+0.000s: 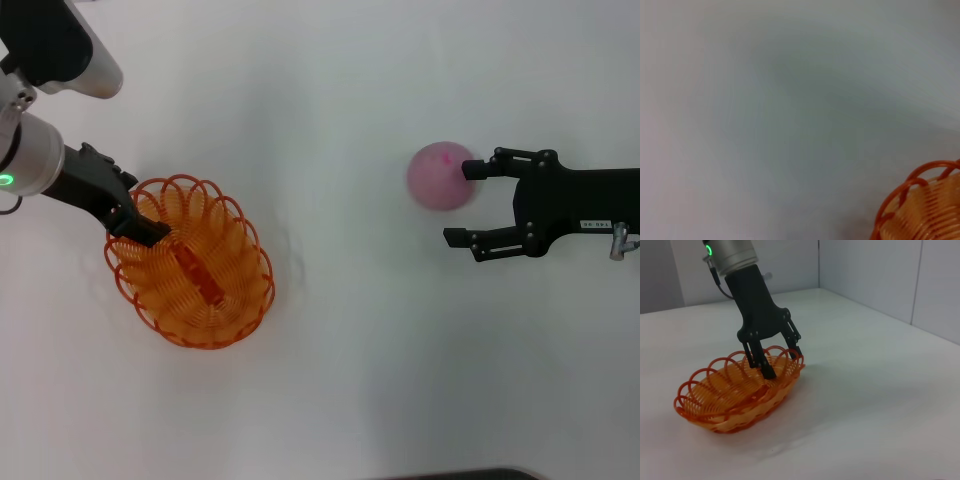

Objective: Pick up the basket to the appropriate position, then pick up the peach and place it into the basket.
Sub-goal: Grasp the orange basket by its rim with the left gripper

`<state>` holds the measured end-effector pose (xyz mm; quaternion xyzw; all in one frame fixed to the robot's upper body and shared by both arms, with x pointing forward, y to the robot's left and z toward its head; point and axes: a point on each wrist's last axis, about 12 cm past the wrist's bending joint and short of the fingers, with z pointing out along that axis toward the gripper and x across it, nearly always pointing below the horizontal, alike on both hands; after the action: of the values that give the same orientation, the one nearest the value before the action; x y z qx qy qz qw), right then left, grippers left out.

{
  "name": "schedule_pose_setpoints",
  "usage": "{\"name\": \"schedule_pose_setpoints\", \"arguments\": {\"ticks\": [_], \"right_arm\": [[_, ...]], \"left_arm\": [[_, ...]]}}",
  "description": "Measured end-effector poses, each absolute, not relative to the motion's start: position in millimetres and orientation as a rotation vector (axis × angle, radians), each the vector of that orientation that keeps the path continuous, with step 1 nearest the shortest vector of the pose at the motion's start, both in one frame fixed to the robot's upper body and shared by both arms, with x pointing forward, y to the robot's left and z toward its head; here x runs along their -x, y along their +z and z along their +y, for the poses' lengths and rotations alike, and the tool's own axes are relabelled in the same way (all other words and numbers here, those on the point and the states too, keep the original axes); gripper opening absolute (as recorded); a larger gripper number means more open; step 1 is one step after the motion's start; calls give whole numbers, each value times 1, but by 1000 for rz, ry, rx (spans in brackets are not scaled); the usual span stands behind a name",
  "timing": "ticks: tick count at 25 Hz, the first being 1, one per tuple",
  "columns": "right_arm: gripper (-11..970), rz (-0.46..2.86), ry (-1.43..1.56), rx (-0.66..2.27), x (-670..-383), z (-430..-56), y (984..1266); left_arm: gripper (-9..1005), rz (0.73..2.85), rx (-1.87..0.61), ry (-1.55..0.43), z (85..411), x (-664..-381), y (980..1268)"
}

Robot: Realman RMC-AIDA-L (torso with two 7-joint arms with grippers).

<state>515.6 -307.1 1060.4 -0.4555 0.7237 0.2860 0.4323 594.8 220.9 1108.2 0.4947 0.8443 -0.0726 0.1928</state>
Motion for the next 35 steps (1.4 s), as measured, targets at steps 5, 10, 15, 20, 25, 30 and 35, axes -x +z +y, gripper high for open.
{"name": "schedule_pose_setpoints", "arguments": {"ticks": [5,10,15,20,25,30,35], "right_arm": [[918,1803,710,1135,-516,-307,1061],[917,1803,706,1133,-517,-307,1061],[916,1801,705,1135,-518,-307,1062],[915,1800,706,1135,-518,-307,1061],[914,1800,706,1132,-518,-307,1061],[912,1799,706,1134,-518,-306,1062],[911,1798,707,1134,-518,-306,1062]], "left_arm": [[792,2371,-1398,-221,220,-593,1109],[712,2375,-1411,-232,219,-593,1111],[508,2379,-1435,-258,216,-592,1116],[313,2377,-1435,-259,215,-593,1118],[211,2377,-1430,-259,215,-593,1118],[185,2391,-1395,-257,216,-595,1120],[178,2427,-1360,-272,217,-596,1121]]}}
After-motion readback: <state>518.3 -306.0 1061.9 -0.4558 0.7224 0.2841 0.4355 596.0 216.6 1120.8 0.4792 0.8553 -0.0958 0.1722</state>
